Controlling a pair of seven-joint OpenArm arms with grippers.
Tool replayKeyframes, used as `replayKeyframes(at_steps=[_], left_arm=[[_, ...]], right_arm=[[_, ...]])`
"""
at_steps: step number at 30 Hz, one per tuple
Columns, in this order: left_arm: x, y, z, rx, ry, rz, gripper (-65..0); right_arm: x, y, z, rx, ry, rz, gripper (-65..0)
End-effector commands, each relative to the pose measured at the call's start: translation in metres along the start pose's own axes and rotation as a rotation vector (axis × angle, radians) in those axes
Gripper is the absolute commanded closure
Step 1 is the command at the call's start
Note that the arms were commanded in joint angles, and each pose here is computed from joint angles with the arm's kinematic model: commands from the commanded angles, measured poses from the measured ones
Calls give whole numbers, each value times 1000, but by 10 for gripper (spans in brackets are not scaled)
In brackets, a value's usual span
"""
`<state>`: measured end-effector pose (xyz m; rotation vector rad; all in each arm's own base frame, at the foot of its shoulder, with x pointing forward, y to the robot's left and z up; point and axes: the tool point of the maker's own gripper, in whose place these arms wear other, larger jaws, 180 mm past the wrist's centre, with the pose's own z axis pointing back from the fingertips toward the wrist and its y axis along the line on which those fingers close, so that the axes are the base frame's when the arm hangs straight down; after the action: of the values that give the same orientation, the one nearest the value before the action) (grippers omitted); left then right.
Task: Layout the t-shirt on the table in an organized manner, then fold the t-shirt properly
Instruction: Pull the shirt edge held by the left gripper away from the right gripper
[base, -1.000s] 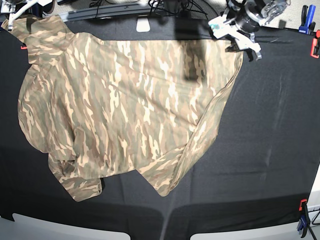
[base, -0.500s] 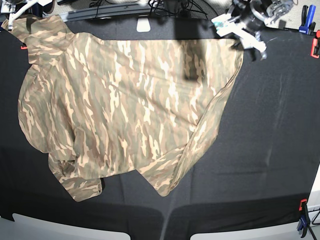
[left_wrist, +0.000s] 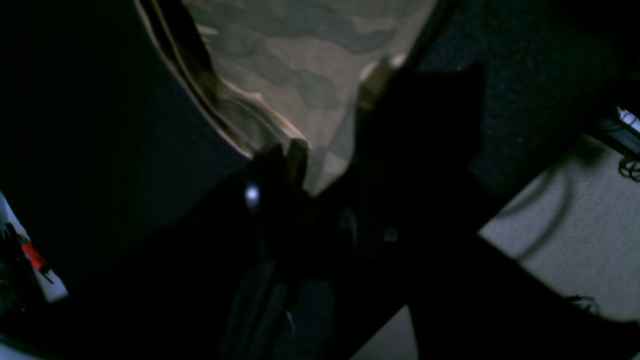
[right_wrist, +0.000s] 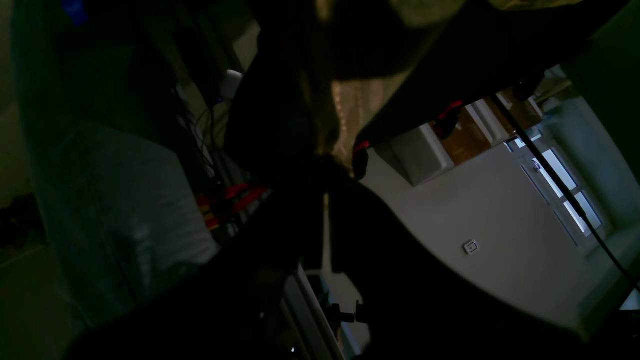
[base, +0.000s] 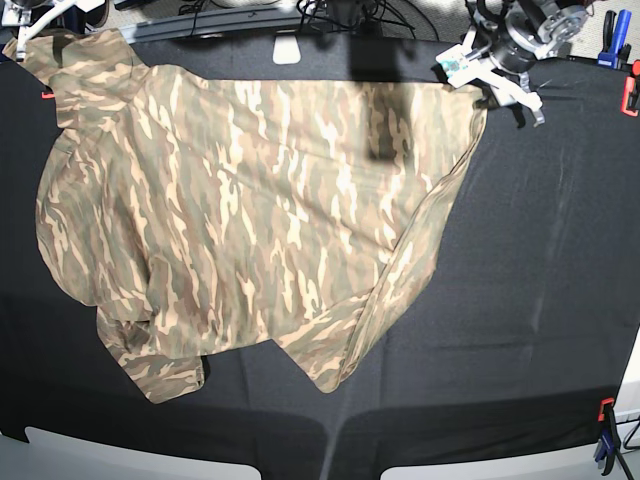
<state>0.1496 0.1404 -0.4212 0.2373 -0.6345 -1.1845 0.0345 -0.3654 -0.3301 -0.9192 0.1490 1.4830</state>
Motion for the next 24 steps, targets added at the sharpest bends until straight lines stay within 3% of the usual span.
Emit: replayKeyframes(at_steps=[1, 4, 5, 19, 24], left_arm=[[-12, 9, 1, 32, 53, -18, -152], [-16, 9, 1, 30, 75, -16, -13], [-19, 8, 2, 28, 86, -17, 0], [-54, -36, 29, -34, 228, -111, 0], [-61, -45, 35, -39, 252, -116, 0]], right_arm=[[-4, -4, 2, -16, 14, 5, 0], [-4, -4, 2, -16, 14, 5, 0], [-4, -4, 2, -17, 14, 5, 0], [-3, -4, 2, -16, 14, 5, 0], [7, 6, 6, 12, -31, 22, 0]])
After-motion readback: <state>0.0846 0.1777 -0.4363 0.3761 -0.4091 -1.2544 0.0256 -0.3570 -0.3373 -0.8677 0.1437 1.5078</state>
